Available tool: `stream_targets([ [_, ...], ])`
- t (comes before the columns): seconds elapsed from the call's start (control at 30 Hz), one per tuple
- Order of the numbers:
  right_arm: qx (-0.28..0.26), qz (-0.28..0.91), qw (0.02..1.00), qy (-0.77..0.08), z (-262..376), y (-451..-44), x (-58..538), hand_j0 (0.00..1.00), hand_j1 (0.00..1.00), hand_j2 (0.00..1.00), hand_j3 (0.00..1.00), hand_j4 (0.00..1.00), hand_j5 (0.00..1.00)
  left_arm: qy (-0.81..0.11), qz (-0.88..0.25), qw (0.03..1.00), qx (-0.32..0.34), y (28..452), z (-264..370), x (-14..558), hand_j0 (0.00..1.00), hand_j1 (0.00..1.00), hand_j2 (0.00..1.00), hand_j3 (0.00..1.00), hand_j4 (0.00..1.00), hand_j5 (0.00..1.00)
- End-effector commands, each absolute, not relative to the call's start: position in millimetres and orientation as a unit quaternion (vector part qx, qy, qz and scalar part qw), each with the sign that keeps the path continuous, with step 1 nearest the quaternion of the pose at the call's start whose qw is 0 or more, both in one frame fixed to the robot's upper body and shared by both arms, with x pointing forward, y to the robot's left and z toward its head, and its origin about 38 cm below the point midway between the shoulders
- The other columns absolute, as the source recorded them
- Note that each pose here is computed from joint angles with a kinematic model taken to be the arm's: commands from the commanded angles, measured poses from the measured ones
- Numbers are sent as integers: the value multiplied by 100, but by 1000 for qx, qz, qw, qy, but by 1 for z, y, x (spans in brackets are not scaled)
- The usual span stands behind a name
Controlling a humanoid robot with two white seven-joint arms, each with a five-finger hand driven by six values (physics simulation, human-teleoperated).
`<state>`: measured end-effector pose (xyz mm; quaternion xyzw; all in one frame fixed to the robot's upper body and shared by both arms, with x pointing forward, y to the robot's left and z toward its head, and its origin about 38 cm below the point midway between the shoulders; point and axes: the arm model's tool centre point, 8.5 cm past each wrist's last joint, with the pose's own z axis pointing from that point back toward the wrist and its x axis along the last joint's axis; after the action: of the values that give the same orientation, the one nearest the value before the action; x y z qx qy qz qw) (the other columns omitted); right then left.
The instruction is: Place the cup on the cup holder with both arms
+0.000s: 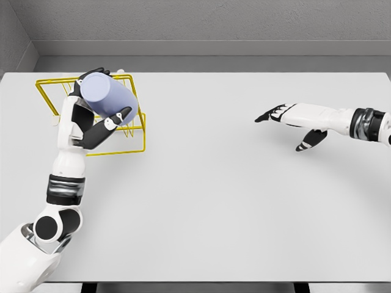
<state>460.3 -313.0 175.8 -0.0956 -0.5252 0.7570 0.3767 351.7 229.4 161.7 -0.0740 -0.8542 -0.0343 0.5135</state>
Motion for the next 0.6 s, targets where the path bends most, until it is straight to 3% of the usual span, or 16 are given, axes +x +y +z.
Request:
stream_targets([
  [0.0,-95,755,378,-528,177,-313,461,100,100,100,100,100,100,-854,-34,514,-73,231,162,352,62,62,62,62,62,62],
  [0.43,-95,754,379,-527,176,-313,461,100,100,100,100,100,100,-853,-34,516,-71,234,162,352,62,62,62,62,62,62],
  [0.5,-95,754,379,-527,176,-313,461,100,100,100,100,100,100,-853,-34,516,-71,233,162,352,73,73,73,73,73,73],
  [0.57,-94,754,379,-528,176,-313,461,100,100,100,100,100,100,-853,-34,516,-70,234,162,352,99,99,99,99,99,99],
])
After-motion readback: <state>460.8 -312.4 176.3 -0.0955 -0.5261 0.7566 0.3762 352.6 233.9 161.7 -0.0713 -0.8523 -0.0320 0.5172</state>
